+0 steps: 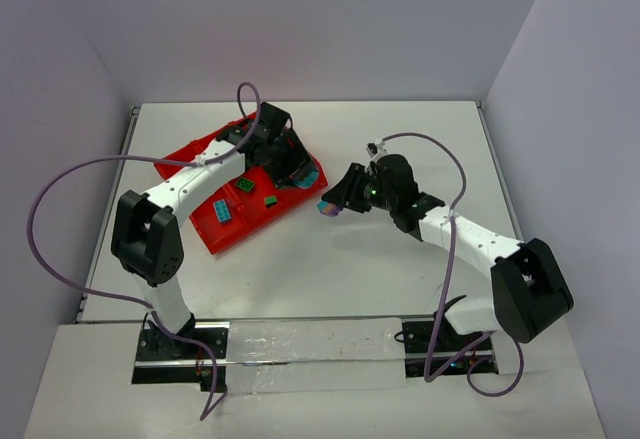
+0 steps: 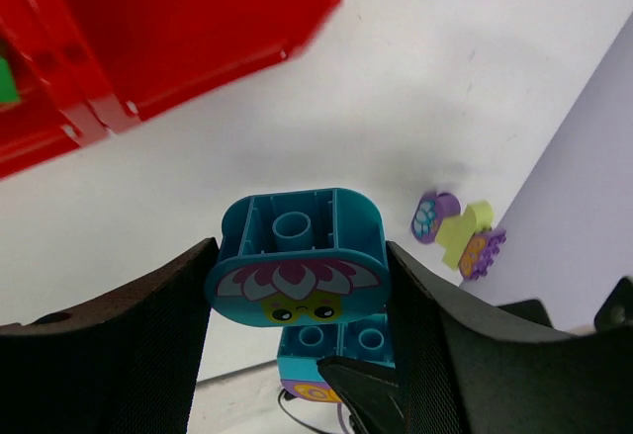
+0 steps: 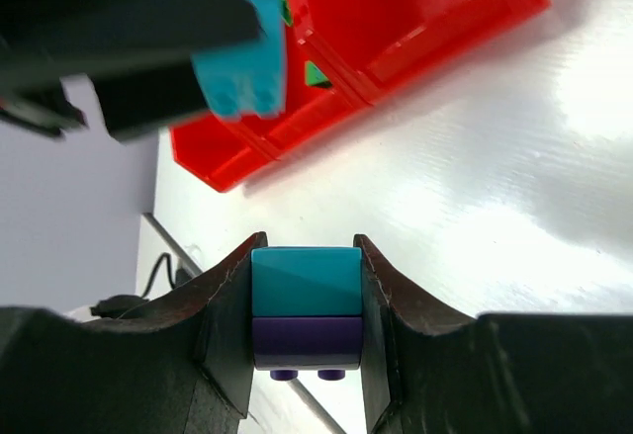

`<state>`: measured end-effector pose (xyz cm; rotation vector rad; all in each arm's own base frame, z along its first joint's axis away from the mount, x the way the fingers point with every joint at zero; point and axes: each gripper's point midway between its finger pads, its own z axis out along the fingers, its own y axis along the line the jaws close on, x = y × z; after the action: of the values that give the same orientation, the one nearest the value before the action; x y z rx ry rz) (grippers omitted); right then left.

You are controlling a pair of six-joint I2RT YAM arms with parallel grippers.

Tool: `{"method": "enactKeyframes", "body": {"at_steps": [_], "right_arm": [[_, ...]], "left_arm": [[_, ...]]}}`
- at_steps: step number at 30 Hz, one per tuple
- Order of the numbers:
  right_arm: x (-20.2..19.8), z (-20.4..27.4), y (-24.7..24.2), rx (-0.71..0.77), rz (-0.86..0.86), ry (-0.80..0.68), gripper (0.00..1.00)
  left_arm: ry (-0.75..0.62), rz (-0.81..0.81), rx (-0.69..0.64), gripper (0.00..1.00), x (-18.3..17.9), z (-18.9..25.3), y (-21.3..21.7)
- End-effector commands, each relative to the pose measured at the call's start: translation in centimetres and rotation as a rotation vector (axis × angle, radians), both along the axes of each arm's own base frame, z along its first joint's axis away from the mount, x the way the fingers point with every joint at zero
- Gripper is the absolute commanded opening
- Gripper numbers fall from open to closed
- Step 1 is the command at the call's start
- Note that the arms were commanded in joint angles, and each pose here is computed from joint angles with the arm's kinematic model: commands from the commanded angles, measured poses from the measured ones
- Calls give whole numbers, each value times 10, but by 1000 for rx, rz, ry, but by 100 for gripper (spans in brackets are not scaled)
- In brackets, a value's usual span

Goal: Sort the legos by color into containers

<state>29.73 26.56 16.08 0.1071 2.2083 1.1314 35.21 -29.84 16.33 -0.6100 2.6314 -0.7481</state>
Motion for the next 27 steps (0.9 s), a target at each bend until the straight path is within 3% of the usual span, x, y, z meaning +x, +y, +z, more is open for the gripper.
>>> {"method": "enactKeyframes", "body": {"at_steps": [1, 8, 16, 22, 27], "right_arm": [[-7, 7, -7, -30, 1, -38, 0], [1, 7, -40, -137, -116, -35, 0], [12, 25, -93, -304, -266, -118, 0], [13, 30, -94, -304, -268, -119, 0], [14, 29, -94, -302, -268, -114, 1]], "left_arm": [[-101, 12, -42, 0, 16, 29, -1], [-174, 16, 66, 0, 32, 48, 25], [-316, 177, 558, 0, 62, 85, 128], [-303, 234, 619, 0, 94, 80, 179], [-222, 296, 558, 0, 106, 59, 219]]}}
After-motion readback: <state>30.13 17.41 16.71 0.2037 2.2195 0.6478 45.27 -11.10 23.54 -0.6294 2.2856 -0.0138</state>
